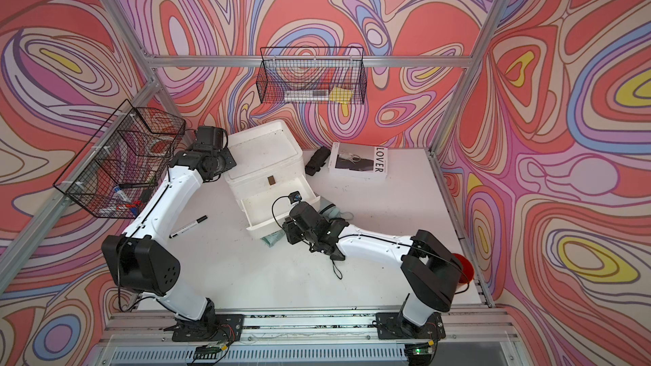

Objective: Place the umbrella in the drawer by color
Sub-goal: Open the drawer in the storage box, then pick up the umbrella from the center of the board.

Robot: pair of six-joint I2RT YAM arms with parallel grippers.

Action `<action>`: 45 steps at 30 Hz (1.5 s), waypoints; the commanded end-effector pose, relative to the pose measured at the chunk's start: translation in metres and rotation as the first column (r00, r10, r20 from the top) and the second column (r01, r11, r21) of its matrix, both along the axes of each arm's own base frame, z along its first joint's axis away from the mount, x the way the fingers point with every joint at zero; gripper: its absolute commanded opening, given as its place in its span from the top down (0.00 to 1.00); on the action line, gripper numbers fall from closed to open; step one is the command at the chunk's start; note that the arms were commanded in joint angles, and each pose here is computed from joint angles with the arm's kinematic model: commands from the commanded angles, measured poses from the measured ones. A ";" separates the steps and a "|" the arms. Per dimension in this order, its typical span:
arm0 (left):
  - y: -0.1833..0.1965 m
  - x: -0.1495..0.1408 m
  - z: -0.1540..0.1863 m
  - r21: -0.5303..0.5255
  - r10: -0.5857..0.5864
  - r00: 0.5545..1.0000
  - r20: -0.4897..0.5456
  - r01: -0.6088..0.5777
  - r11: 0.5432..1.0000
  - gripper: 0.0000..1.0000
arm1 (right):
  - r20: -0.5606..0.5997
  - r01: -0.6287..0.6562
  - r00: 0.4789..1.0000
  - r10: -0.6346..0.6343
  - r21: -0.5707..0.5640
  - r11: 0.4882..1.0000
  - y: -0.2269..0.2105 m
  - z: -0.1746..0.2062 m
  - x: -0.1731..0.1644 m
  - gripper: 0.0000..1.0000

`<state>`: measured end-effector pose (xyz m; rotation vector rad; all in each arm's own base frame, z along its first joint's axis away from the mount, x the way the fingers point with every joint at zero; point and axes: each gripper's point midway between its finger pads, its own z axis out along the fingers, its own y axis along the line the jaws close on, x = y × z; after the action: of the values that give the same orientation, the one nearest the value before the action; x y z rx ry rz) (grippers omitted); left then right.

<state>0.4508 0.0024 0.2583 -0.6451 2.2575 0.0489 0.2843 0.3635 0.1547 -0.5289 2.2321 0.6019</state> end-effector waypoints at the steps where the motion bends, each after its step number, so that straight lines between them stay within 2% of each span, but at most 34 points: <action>1: -0.019 -0.009 -0.046 -0.108 -0.058 0.990 -0.127 0.045 0.993 0.85 | 0.059 0.095 0.994 -0.091 -0.063 0.994 -0.036 0.026 -0.002 0.39; 3: -0.022 -0.009 -0.039 -0.114 -0.079 0.991 -0.104 0.067 0.991 0.77 | 0.092 0.157 0.985 -0.146 -0.119 0.980 -0.062 0.029 -0.002 0.34; 5: -0.024 -0.010 -0.030 -0.117 -0.098 0.992 -0.076 0.088 0.989 0.72 | 0.103 0.219 0.974 -0.203 -0.180 0.959 -0.088 0.022 -0.001 0.32; 9: -0.031 -0.013 -0.008 -0.120 -0.163 0.987 -0.009 0.161 0.980 0.61 | -0.004 0.299 0.951 -0.309 -0.241 0.923 -0.137 -0.020 -0.001 0.27; 12: -0.038 -0.018 0.010 -0.115 -0.219 0.974 0.061 0.225 0.967 0.37 | -0.111 0.320 0.929 -0.354 -0.245 0.915 -0.158 -0.056 -0.005 0.24; 14: -0.042 -0.021 0.022 -0.105 -0.255 0.960 0.118 0.267 0.958 0.26 | -0.174 0.307 0.920 -0.351 -0.235 0.922 -0.159 -0.075 -0.011 0.23; 20: -0.074 -0.040 0.067 -0.055 -0.447 0.829 0.338 0.491 0.869 0.21 | -0.304 0.240 0.906 -0.294 -0.204 0.949 -0.142 -0.111 -0.023 0.22; 25: -0.091 -0.056 0.096 0.010 -0.523 0.720 0.456 0.584 0.812 0.22 | -0.312 0.232 0.908 -0.278 -0.176 0.957 -0.134 -0.114 -0.021 0.36; 29: -0.102 -0.063 0.100 0.023 -0.559 0.685 0.468 0.623 0.782 0.22 | -0.276 0.254 0.913 -0.299 -0.187 0.949 -0.140 -0.109 -0.017 0.55; 32: -0.110 -0.068 0.105 0.030 -0.584 0.656 0.479 0.652 0.757 0.22 | -0.245 0.282 0.913 -0.326 -0.196 0.939 -0.148 -0.103 -0.015 0.72; 35: -0.120 -0.072 0.116 0.065 -0.612 0.603 0.512 0.683 0.728 0.22 | -0.216 0.303 0.914 -0.344 -0.201 0.932 -0.155 -0.096 -0.015 1.00; 40: -0.142 -0.082 0.119 0.097 -0.680 0.520 0.517 0.754 0.650 0.23 | -0.141 0.276 0.941 -0.308 -0.210 0.938 -0.159 -0.064 -0.011 1.00; 45: -0.174 -0.097 0.118 0.119 -0.762 0.400 0.509 0.844 0.522 0.23 | 0.045 0.214 0.977 -0.209 -0.177 0.961 -0.161 0.011 -0.005 1.00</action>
<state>0.3670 -0.1519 0.3674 0.2915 1.8684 -0.6729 0.2628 0.1996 0.1011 -0.2980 2.4865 0.2914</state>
